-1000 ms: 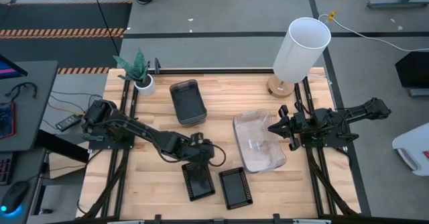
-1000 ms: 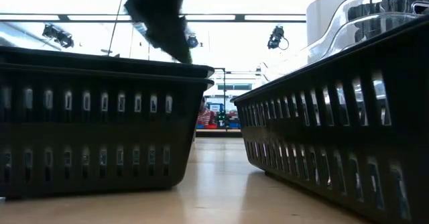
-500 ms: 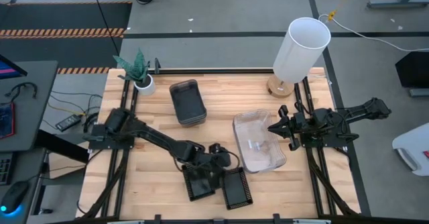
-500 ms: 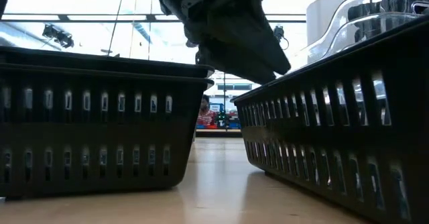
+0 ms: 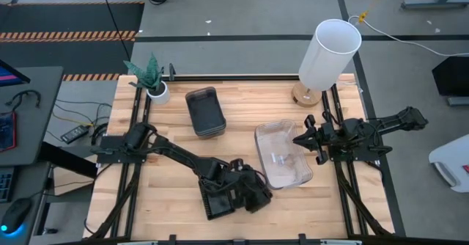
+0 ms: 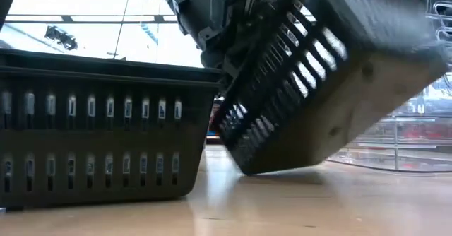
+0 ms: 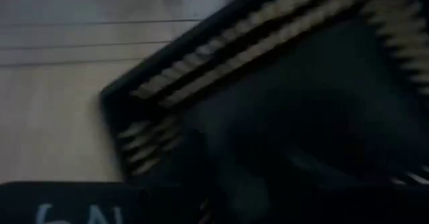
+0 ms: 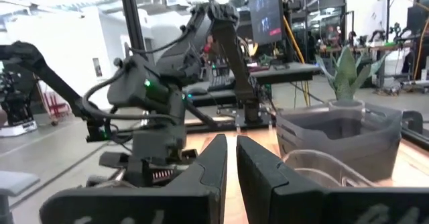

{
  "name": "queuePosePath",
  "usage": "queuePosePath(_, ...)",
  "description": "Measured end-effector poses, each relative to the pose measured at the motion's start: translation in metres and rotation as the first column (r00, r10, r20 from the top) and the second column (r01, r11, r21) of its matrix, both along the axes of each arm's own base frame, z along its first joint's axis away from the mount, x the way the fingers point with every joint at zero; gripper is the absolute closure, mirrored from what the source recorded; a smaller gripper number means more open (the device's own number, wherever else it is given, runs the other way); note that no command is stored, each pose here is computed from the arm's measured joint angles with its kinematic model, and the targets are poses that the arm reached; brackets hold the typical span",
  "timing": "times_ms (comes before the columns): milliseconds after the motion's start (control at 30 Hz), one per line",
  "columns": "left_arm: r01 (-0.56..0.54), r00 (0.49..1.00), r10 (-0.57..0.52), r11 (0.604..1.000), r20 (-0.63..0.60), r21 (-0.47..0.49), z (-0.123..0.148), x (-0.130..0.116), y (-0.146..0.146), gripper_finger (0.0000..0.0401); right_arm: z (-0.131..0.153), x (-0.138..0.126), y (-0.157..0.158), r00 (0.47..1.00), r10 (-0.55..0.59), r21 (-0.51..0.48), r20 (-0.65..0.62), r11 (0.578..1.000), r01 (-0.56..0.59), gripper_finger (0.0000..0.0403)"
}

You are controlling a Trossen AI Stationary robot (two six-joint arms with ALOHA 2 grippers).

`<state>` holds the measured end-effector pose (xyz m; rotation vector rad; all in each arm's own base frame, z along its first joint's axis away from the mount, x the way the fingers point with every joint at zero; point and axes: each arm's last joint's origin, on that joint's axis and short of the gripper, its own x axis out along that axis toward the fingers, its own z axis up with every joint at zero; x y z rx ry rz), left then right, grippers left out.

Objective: Stack baskets by color
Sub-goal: Stack the right black bin on the left black bin

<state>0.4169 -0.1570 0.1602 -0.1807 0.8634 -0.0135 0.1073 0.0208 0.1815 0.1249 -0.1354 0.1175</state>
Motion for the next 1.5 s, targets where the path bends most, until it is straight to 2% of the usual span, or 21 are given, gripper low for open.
queuePosePath(233, 0.079, 0.995, -0.081, 0.996, 0.052, 0.039, 0.023, 0.006, -0.011, 0.0272, 0.0, 0.0, 0.0, 1.0, 0.0, -0.001, -0.002, 1.0, 0.0, 0.0362)
queuePosePath(333, 0.085, 0.996, -0.085, 0.995, 0.003, 0.058, 0.03, 0.005, -0.011, 0.0279, 0.0, 0.0, 0.0, 1.0, 0.0, 0.0, -0.001, 1.0, 0.0, 0.0362)
queuePosePath(400, 0.067, 0.997, -0.063, 0.994, -0.04, 0.09, 0.037, 0.005, -0.007, 0.0283, 0.0, 0.0, 0.0, 1.0, -0.001, 0.0, 0.0, 1.0, 0.001, 0.0362)
queuePosePath(500, -0.001, 0.991, 0.026, 0.984, -0.134, 0.181, 0.044, 0.001, 0.004, 0.0282, 0.0, 0.0, 0.0, 1.0, 0.0, 0.0, 0.0, 1.0, 0.0, 0.0362)
queuePosePath(567, -0.038, 0.983, 0.074, 0.977, -0.167, 0.208, 0.046, 0.0, 0.01, 0.0276, 0.0, 0.0, 0.0, 1.0, -0.001, 0.0, 0.0, 1.0, 0.001, 0.0362)
queuePosePath(667, -0.057, 0.976, 0.096, 0.978, -0.193, 0.201, 0.046, -0.001, 0.015, 0.0254, 0.0, 0.0, 0.0, 1.0, 0.0, 0.0, 0.0, 1.0, 0.0, 0.0362)
queuePosePath(900, -0.08, 0.961, 0.106, 0.991, -0.255, 0.11, 0.03, -0.002, 0.021, 0.019, 0.0, 0.0, 0.0, 1.0, 0.0, 0.0, -0.001, 1.0, 0.0, 0.0362)
queuePosePath(1033, -0.097, 0.953, 0.117, 0.992, -0.28, 0.084, 0.018, -0.005, 0.024, 0.018, 0.0, 0.0, 0.0, 1.0, -0.001, 0.0, 0.0, 1.0, 0.001, 0.0362)
queuePosePath(1200, -0.091, 0.956, 0.102, 0.994, -0.276, 0.054, 0.011, -0.005, 0.026, 0.022, 0.0, 0.0, 0.0, 1.0, 0.0, 0.0, 0.0, 1.0, 0.0, 0.0362)
queuePosePath(1500, -0.044, 0.963, 0.064, 0.996, -0.262, 0.082, 0.012, -0.004, 0.027, 0.0371, 0.0, 0.0, 0.0, 1.0, -0.001, 0.0, -0.001, 1.0, 0.001, 0.0362)
